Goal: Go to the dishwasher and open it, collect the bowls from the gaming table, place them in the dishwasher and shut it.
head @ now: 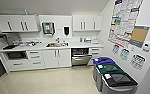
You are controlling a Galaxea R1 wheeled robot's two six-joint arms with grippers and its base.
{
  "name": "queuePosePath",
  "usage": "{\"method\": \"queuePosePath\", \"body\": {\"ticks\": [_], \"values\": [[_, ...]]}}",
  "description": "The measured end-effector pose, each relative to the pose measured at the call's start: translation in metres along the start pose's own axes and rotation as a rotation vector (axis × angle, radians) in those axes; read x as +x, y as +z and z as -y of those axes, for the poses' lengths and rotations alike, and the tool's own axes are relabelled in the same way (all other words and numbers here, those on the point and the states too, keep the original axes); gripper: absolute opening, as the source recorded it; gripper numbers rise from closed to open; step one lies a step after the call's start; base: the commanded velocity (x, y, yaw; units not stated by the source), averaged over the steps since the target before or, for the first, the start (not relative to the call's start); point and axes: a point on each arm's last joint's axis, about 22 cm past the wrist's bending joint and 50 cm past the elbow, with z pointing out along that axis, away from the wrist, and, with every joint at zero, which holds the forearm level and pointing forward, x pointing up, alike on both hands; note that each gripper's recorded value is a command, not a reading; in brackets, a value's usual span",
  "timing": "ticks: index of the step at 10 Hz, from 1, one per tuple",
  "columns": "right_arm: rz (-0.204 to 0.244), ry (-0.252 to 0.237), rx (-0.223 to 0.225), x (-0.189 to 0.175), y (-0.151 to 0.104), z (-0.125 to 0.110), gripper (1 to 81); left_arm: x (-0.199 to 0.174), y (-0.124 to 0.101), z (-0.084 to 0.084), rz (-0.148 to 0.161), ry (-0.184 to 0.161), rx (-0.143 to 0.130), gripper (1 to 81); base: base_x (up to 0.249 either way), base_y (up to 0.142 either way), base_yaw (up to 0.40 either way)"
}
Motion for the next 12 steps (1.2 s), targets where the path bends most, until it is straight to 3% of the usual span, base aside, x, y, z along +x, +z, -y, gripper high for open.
{"method": "queuePosePath", "body": {"ticks": [5, 12], "values": [[-0.002, 0.0, -0.003, 0.0024, -0.0003, -0.0017, 1.0, 0.0006, 0.0006, -0.0024, 0.0, 0.0, -0.003, 1.0, 0.194, 0.0, 0.0], [0.0, 0.0, -0.004, 0.0002, -0.0004, -0.0023, 1.0, -0.0006, 0.0006, -0.0023, 0.0, 0.0, -0.003, 1.0, 0.127, 0.0, 0.0]]}}
